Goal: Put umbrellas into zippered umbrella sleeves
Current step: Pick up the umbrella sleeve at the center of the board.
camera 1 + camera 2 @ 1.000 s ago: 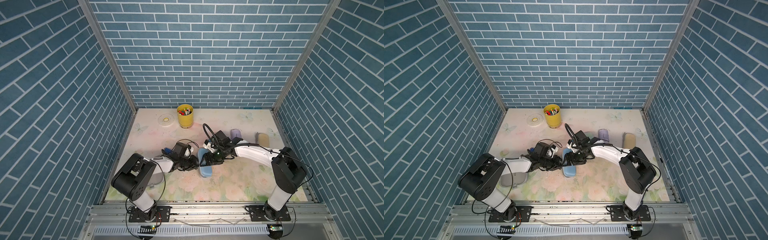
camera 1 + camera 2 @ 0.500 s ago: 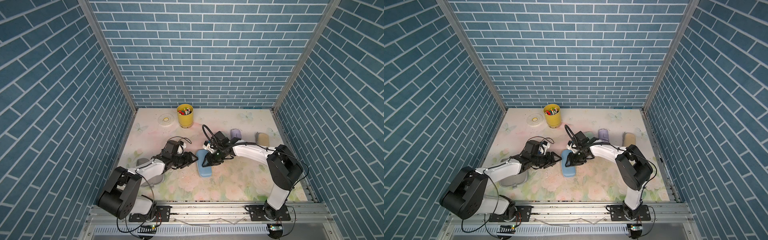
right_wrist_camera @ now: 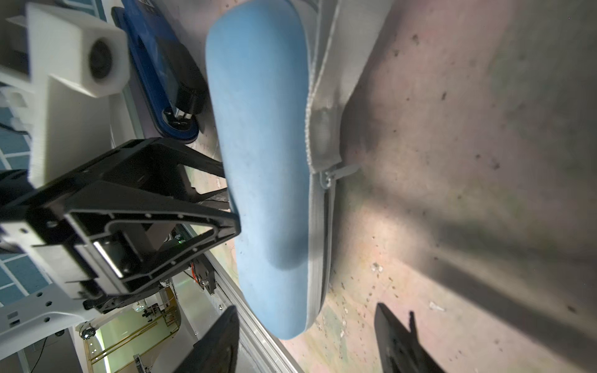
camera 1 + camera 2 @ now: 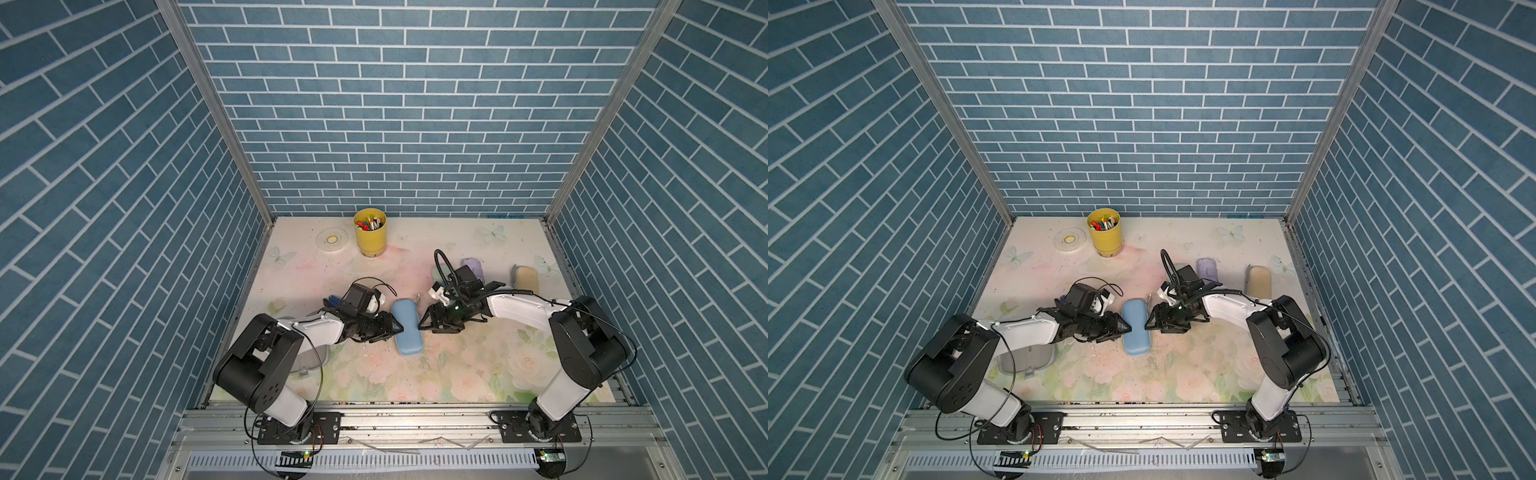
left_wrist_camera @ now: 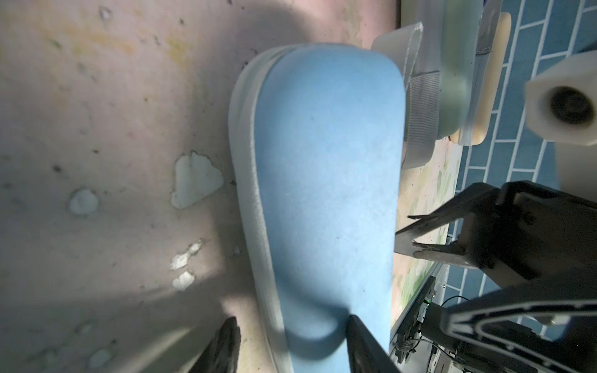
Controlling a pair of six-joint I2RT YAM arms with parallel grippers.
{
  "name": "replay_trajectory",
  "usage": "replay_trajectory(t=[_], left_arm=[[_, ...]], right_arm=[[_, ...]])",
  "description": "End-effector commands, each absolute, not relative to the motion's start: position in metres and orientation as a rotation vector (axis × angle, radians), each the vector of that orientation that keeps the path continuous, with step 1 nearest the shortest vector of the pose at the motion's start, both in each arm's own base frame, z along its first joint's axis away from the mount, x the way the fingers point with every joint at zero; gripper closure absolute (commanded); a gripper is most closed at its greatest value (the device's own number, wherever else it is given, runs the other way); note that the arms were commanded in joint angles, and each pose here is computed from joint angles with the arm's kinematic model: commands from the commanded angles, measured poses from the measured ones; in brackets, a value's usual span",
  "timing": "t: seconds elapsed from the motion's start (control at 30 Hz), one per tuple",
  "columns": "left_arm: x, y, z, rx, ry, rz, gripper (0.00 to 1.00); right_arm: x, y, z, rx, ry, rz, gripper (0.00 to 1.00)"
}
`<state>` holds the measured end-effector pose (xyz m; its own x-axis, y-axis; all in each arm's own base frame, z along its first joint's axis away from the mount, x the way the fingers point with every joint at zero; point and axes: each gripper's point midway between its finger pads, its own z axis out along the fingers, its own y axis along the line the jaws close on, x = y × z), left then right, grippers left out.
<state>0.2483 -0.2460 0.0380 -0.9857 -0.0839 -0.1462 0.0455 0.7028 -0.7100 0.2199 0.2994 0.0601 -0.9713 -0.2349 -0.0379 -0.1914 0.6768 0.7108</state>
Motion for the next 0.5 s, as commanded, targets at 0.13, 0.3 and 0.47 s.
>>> replay_trajectory(t=[0.13,0.3,0.47], left_arm=[[0.234,-0.224,-0.002,-0.147,2.854,-1.038,0.54],[0.233,-0.228,-0.012,-0.221,2.835,-1.103,0.60],[0.238,-0.236,0.000,-0.224,2.780,-1.194,0.61]], right_arm=[[0.220,0.327,0.036,0.313,-2.783,-1.281,0.35],[0.224,0.345,0.032,0.293,-2.780,-1.378,0.51],[0.232,0.351,0.040,0.282,-2.800,-1.458,0.77]])
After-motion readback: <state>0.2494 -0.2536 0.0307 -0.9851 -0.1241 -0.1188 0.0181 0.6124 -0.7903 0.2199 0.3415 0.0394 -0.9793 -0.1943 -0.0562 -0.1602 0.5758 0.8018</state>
